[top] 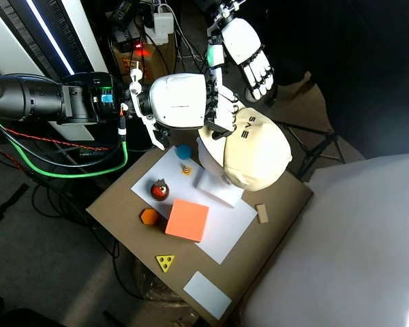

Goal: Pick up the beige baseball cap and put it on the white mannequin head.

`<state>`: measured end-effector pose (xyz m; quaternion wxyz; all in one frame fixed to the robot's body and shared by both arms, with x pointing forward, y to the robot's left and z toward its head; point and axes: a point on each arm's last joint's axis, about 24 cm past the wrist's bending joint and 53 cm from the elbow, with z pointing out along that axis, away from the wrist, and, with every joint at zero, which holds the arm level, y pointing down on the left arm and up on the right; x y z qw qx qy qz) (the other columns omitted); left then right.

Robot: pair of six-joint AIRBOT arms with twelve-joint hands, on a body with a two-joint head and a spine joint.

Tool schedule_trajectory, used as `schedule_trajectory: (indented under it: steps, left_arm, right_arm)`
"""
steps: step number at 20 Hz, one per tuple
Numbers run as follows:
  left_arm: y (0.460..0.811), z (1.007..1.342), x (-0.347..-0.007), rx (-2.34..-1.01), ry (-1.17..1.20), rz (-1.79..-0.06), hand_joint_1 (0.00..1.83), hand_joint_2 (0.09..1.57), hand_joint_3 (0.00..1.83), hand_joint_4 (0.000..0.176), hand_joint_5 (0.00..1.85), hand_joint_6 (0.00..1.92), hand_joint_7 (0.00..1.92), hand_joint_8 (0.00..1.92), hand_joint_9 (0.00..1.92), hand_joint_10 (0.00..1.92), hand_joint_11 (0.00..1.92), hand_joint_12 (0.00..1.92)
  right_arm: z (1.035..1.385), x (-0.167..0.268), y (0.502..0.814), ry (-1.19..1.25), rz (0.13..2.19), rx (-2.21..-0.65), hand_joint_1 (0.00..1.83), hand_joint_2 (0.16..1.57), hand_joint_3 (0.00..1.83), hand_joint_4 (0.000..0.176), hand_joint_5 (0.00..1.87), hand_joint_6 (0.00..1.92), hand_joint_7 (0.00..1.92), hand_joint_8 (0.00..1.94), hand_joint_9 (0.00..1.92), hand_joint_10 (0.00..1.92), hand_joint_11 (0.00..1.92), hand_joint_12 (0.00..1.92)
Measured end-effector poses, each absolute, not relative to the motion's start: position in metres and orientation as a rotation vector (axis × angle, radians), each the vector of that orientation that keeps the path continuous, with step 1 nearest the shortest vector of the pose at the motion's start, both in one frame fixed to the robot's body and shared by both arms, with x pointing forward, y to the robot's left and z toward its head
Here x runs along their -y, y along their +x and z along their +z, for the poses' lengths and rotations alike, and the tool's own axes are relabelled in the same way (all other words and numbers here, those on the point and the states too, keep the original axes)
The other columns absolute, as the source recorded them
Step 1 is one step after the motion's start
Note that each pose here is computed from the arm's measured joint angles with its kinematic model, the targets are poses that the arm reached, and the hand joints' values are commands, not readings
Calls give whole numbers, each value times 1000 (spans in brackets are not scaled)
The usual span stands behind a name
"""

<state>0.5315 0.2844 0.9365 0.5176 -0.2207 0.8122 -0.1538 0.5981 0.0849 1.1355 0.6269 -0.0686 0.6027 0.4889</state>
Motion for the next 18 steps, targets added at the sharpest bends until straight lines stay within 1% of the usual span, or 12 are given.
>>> schedule_trajectory:
  steps: [2, 11, 14, 18]
  left_arm:
    - [532, 937, -284, -1947, -526, -372, 0, 1190, 0, 0, 96, 0, 63, 0, 44, 0, 0, 283]
    - [532, 937, -284, -1946, -528, -371, 0, 1191, 0, 0, 96, 0, 64, 0, 40, 0, 0, 306]
    - [532, 937, -283, -1947, -526, -373, 0, 1193, 0, 0, 101, 3, 75, 2, 55, 4, 0, 370]
    - [530, 935, -282, -1949, -532, -380, 0, 1194, 0, 0, 101, 1, 76, 1, 56, 2, 0, 358]
  right_arm:
    - [1127, -85, 588, -166, 1126, -1398, 1364, 1166, 0, 0, 785, 1033, 908, 1100, 850, 1472, 814, 1512]
    - [1115, -77, 563, -144, 1131, -1426, 1364, 1168, 0, 0, 775, 1048, 904, 1102, 855, 1470, 818, 1513]
    - [1113, -76, 560, -147, 1132, -1429, 1364, 1167, 0, 0, 782, 1044, 903, 1101, 855, 1470, 801, 1506]
    - [1114, -75, 561, -139, 1130, -1427, 1364, 1168, 0, 0, 778, 1042, 913, 1096, 847, 1477, 803, 1511]
